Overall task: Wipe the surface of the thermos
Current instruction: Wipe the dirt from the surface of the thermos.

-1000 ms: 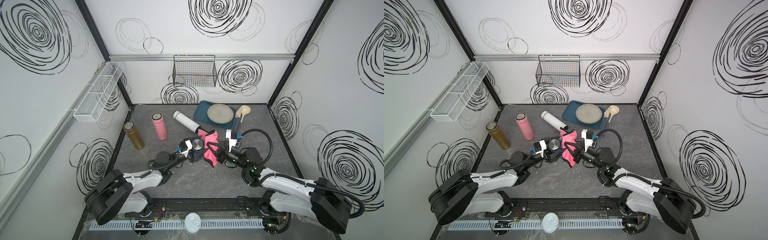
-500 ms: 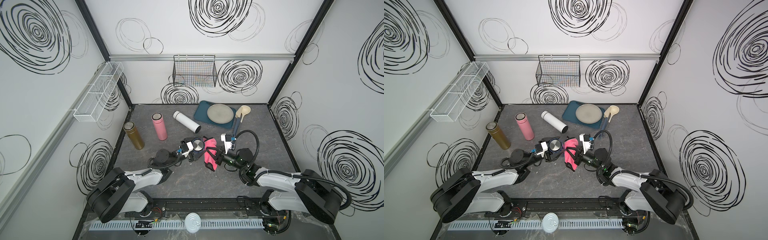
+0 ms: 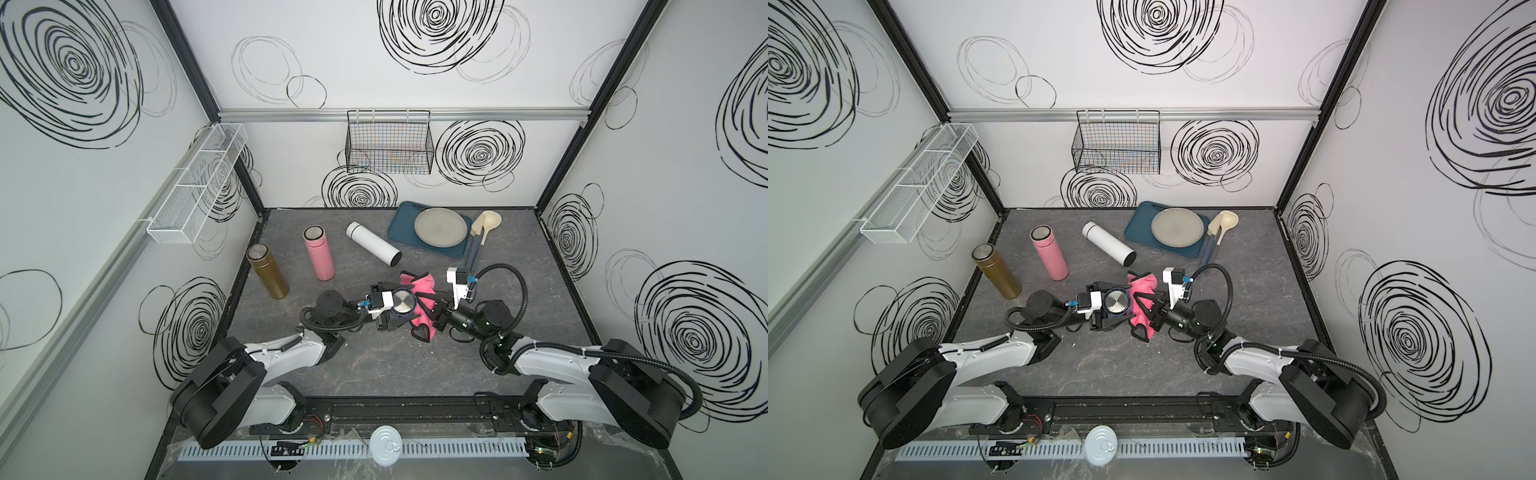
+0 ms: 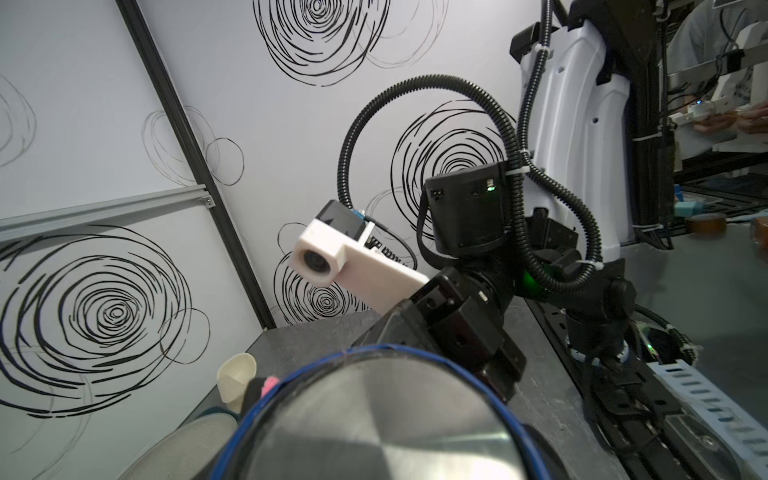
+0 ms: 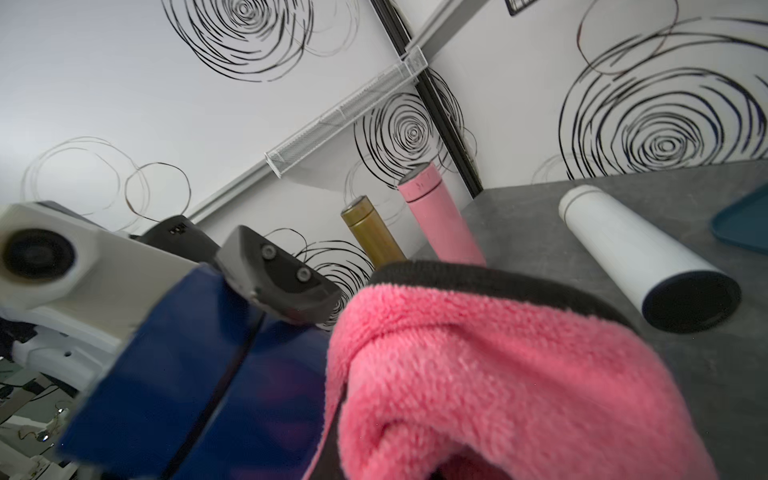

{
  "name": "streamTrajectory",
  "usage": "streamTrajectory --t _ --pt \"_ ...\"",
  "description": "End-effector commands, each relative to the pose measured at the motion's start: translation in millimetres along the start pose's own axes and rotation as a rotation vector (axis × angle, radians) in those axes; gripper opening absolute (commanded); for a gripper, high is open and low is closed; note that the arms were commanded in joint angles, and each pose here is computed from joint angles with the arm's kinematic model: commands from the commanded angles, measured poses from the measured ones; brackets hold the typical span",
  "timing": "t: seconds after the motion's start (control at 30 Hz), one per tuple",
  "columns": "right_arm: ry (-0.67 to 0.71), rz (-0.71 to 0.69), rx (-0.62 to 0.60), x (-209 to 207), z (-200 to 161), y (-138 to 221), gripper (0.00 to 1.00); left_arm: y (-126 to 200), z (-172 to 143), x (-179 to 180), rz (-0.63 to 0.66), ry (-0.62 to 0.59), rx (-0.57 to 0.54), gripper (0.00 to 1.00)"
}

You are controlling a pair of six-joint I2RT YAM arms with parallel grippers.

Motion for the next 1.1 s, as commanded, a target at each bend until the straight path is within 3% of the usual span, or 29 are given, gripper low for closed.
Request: streamTrajectory --t 0.0,0.17,0.3,0.67,0.77,0.97,1.07 --pt "0.005 0.127 0.001 20.5 10.2 -2.8 0.00 -5.6 37.1 -5.4 -0.051 -0.162 -0.126 0.00" --pt "0.121 0.212 -0.060 50.4 52.4 -3.4 0.00 -5.8 36.8 -5.4 -0.052 -0.157 -0.124 0.00" --pt "0.164 0.244 -0.105 64.1 65.7 3.5 0.00 -5.1 35.2 -5.6 -0.049 -0.162 -0.120 0.00" --pt "-0.083 0.085 0.120 0.3 -28.8 -14.5 0.00 -2.5 37.7 -5.8 -0.035 -0.197 -0.119 0.00" --pt "-0.097 0.110 0.078 -5.1 -16.1 -13.7 0.00 0.6 38.7 -6.9 -0.014 -0.212 -0.124 0.00" --pt "0.064 0.176 -0.013 31.4 37.4 -15.8 0.00 8.4 38.1 -7.3 0.040 -0.235 -0.133 0.00" --pt "0.079 0.195 -0.041 41.2 44.2 -9.7 0.00 9.6 38.1 -8.2 0.038 -0.236 -0.134 0.00"
Point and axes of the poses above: each gripper's point midway between its finger pads, its own y axis back along the fingers, its own x axis along the line the jaws close on, z = x × y, the point moved 7 cm from there along y, back along the fingers, and after that the axes turned 15 degrees about y, right-handed, at the moved point
